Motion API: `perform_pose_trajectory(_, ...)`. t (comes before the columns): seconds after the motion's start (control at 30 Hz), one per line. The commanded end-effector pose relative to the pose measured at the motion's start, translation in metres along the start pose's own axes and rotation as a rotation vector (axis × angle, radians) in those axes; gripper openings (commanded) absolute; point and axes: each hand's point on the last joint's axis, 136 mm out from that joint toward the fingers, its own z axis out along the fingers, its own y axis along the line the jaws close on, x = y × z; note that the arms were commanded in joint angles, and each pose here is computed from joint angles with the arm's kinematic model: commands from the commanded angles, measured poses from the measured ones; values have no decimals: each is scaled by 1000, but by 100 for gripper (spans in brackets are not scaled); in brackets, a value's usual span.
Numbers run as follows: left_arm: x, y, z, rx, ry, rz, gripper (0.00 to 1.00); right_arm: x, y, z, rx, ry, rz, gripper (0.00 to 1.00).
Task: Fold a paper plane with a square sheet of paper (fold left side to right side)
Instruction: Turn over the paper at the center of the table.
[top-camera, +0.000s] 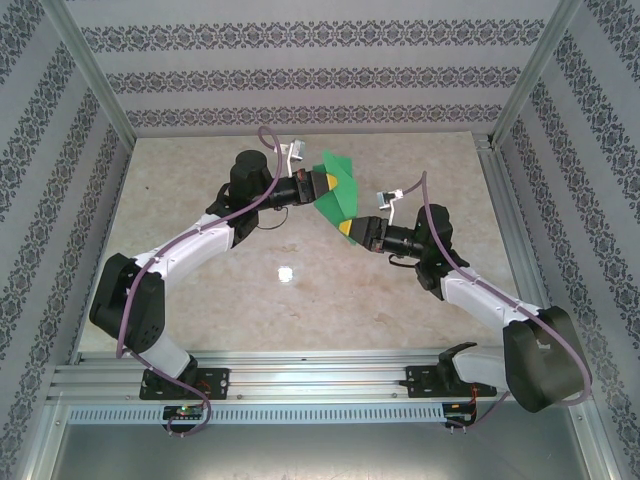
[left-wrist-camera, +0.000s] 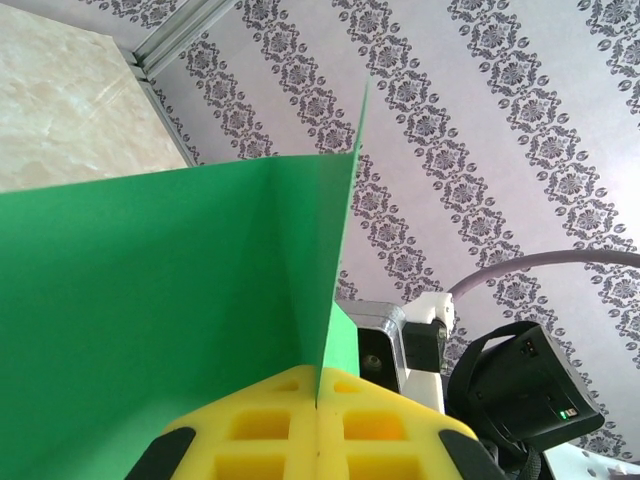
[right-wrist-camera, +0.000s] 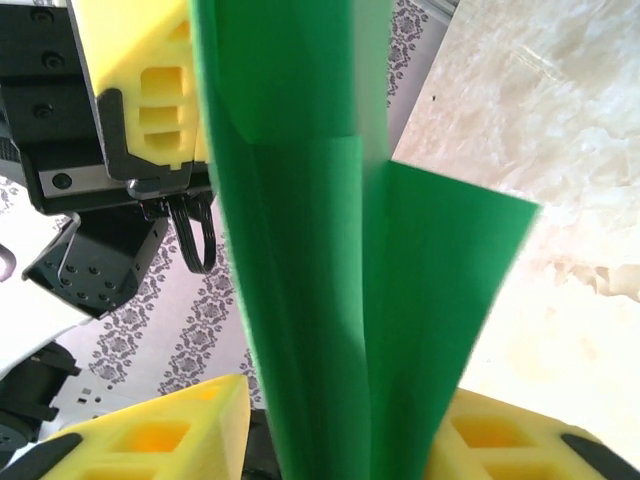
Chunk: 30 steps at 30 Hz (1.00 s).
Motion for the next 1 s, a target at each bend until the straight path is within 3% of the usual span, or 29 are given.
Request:
perform_pose_trajectory(0.0, 4, -12, -2, 20, 10, 31, 1, -4, 5, -5, -30, -12, -32, 35)
perform_pose_trajectory(0.17, 6, -6, -2, 5, 15, 21, 2, -2, 0, -8, -8, -11, -30, 24)
perform_pose_trajectory(0.37, 10, 0, -3, -24, 27, 25, 10, 3, -11, -11, 70, 4, -46, 3)
perform_pose_trajectory(0.47, 6, 8, -15, -90, 25, 41, 27, 6, -22, -15, 166, 19, -76, 0)
perform_pose_trajectory(0.5, 1, 11, -25, -127, 12, 50, 36, 9, -30, -20, 235, 35, -87, 0)
perform_pose_trajectory(0.6, -17, 16, -65, -235, -42, 96, 49, 17, -54, -36, 479, 93, -153, 0)
perform_pose_trajectory(0.8, -42, 35, -162, -558, -193, 144, 62, 7, -90, -91, 1225, 282, -436, 0)
perform_pose_trajectory(0.97, -47, 60, -233, -874, -318, 118, 67, -9, -90, -101, 1689, 501, -696, 0)
